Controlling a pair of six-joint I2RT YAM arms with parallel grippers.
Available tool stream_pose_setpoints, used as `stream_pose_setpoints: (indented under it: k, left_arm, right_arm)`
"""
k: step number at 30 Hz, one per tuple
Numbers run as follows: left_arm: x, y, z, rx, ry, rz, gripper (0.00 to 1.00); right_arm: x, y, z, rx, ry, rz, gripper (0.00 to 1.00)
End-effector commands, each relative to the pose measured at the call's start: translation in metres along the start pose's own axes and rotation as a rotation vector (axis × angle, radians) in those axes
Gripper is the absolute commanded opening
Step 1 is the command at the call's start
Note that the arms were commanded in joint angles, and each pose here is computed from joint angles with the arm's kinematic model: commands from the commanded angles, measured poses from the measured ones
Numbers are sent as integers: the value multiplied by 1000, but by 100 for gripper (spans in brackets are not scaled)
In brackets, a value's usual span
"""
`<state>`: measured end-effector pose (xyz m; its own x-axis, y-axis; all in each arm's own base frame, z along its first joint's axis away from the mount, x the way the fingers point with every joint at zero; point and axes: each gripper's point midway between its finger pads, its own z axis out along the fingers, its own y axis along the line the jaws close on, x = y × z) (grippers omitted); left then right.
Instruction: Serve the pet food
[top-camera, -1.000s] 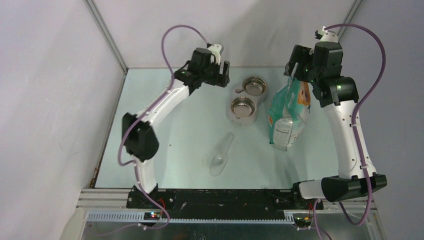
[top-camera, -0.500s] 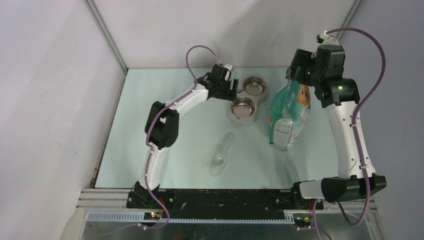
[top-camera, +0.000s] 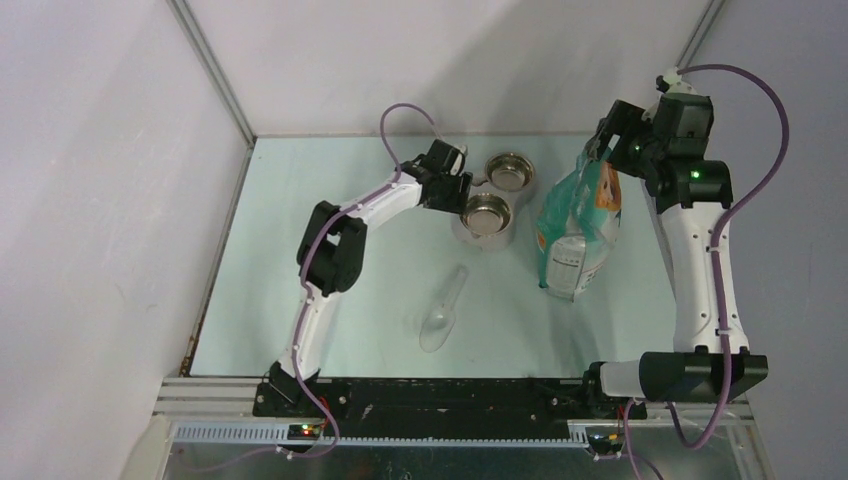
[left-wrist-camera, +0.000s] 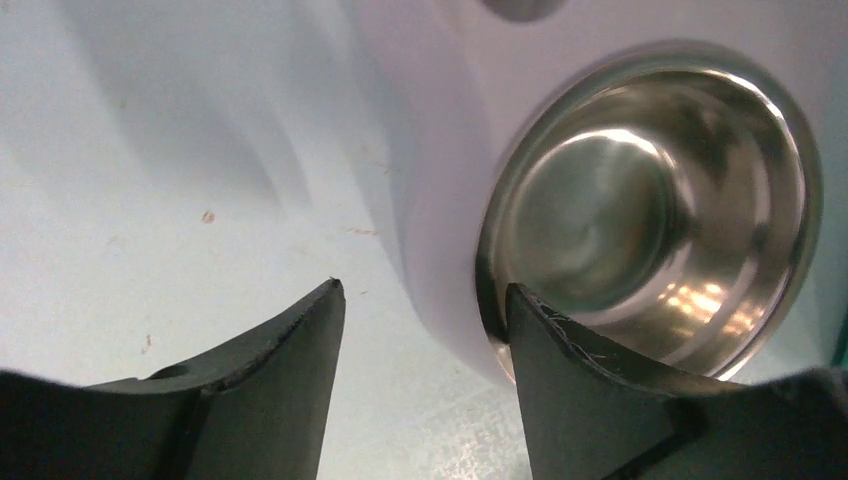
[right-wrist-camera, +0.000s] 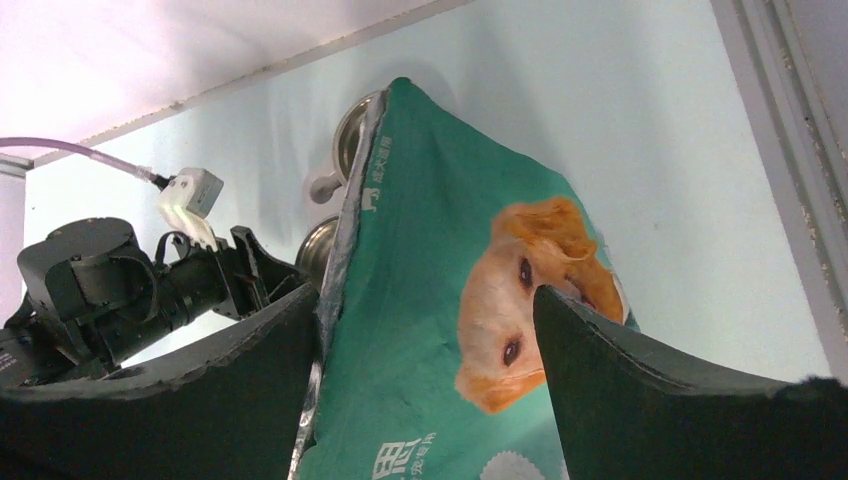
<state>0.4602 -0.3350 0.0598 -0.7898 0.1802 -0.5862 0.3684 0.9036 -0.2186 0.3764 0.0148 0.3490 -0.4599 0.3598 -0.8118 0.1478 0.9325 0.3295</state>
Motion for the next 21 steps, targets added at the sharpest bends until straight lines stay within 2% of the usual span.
stream_pose_setpoints:
  k: [1,6,12,17,21]
  left_arm:
    - [-12,31,-34,-70,-20,-30,65]
    - [-1,58,-61,-79,4,23,59]
    - [29,104,-98,-153,111,158,60]
    - [62,169,-132,-309,179,323,63]
    - [62,211,-150,-445,178,381,65]
  right_arm:
    - [-20,1,-11,-27,-55,22,80]
    - [-25,-9,-13,-2,-70,11,79]
    - [-30,-19,-20,24,-99,-29,80]
    - [-29,-18,-23,9,-99,-39,79]
    - [-29,-19,-26,14,-105,-50,79]
